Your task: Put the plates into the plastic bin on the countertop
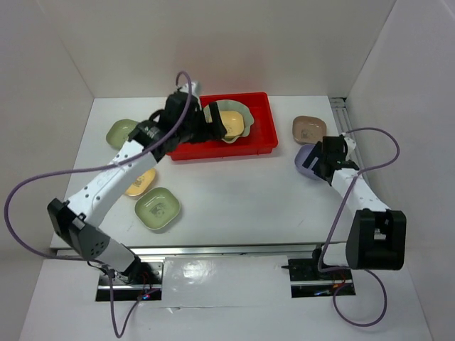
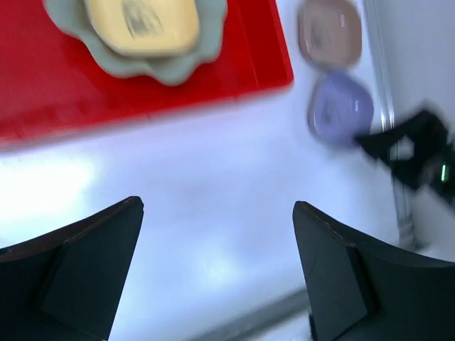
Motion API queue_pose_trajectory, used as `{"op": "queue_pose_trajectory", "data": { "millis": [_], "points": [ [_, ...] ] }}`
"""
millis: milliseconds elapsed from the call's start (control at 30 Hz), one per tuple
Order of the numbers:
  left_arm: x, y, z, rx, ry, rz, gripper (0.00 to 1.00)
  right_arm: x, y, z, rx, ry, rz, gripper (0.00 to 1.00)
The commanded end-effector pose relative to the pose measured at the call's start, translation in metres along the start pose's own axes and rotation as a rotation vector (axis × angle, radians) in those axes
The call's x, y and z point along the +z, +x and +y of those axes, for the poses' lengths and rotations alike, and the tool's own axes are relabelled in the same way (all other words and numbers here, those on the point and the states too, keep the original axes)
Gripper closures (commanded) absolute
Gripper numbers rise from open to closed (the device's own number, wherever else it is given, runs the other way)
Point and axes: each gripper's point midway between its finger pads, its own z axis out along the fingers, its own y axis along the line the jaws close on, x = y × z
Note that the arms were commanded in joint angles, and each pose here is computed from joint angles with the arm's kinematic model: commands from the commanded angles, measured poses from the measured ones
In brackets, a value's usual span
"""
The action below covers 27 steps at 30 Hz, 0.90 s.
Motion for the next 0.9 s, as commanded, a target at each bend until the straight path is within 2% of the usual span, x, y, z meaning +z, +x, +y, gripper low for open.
{"op": "queue_pose_trajectory", "data": {
  "millis": [0,167,267,367,467,500,533,567,600,633,700,767,867],
  "points": [
    [-0.004,0.063,0.019,0.051,-0.097,0.126,0.0,0.01,-0.048,0.016,0.075,-0.027,-0.14,0.0],
    [-0.031,0.099,0.02,0.119,-0.102,0.163,0.0,0.042,-0.041,-0.005,0.094,0.038,-0.099,0.02],
    [-0.038,0.116,0.022,0.118,-0.091,0.192,0.0,0.061,-0.03,-0.02,0.095,0.097,-0.06,0.07],
    [-0.048,0.129,0.022,0.131,-0.053,0.226,0.0,0.07,-0.031,-0.027,0.111,0.114,-0.077,0.12],
    [-0.059,0.131,0.022,0.149,-0.051,0.206,0.0,0.077,-0.022,-0.03,0.104,0.128,-0.051,0.27],
    [-0.061,0.13,0.025,0.15,-0.057,0.198,0.0,0.08,-0.019,-0.031,0.101,0.133,-0.041,0.45],
    [-0.064,0.13,0.026,0.15,-0.057,0.198,0.0,0.08,-0.015,-0.032,0.109,0.137,-0.034,0.55],
    [-0.068,0.127,0.029,0.148,-0.062,0.181,0.0,0.08,-0.015,-0.032,0.109,0.137,-0.034,0.61],
    [-0.071,0.126,0.033,0.15,-0.074,0.174,0.0,0.08,-0.016,-0.033,0.12,0.145,-0.039,0.63],
    [-0.071,0.126,0.033,0.15,-0.074,0.174,0.0,0.08,-0.014,-0.034,0.118,0.149,-0.031,0.75],
    [-0.078,0.122,0.035,0.148,-0.073,0.159,0.0,0.079,-0.008,-0.039,0.123,0.172,-0.021,0.83],
    [-0.078,0.12,0.04,0.146,-0.094,0.155,0.0,0.079,-0.001,-0.043,0.106,0.199,-0.003,0.96],
    [-0.078,0.114,0.045,0.139,-0.103,0.141,0.0,0.077,0.006,-0.044,0.098,0.222,0.031,1.0]
  ]
}}
